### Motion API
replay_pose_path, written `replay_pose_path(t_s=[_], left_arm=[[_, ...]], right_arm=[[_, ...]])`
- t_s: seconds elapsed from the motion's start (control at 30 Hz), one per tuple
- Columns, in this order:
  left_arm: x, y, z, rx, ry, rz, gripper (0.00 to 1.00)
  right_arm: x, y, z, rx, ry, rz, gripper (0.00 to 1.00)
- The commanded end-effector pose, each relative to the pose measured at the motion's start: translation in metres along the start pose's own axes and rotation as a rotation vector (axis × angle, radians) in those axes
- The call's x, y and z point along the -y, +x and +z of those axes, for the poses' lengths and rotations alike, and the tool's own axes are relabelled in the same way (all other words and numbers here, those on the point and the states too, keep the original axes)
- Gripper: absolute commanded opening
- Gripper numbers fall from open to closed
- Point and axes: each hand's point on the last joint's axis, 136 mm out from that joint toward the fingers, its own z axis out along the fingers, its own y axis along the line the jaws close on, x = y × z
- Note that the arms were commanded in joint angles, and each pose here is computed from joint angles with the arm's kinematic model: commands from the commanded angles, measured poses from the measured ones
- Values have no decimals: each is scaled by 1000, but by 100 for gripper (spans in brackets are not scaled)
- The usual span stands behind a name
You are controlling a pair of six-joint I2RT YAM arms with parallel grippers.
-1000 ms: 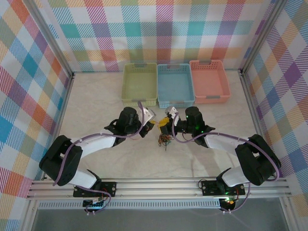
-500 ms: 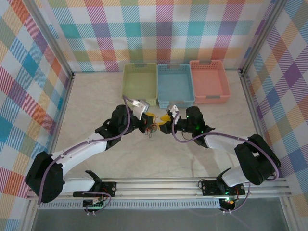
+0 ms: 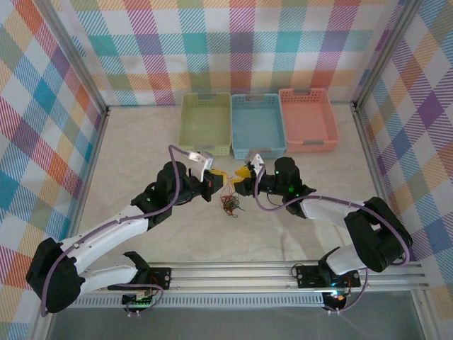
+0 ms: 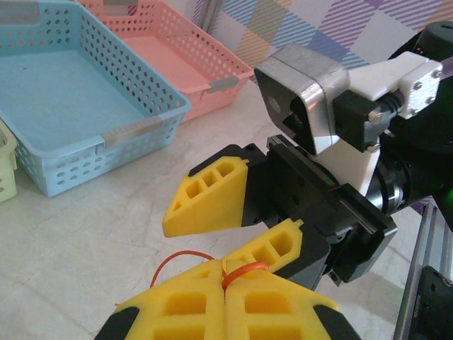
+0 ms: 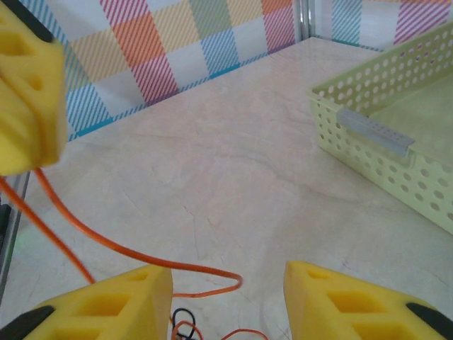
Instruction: Untangle the cables
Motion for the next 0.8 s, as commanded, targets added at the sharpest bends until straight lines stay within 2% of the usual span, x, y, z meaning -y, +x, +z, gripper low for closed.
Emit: replay_pose_path(t_s=[0.0,0.3,0.5,0.7,0.77], left_arm=[[8,-9,-3,16,3,5,0],[15,-16,-10,69,17,11,0],[5,-18,-15,90,-47,13,0],[-2,-18,-18,94,-88,-9,0],[-4,-18,-19,91,-101,-12,0]], right_arm=[[-11,-1,2,16,-48,-29,47],[-19,4,11,-28,-100,-26,47],[-14,13,12,-92,-70,-2,47],[-27,-8,-12,69,-49,-130,53],[-31,-9,-15,85,-72,-145,53]])
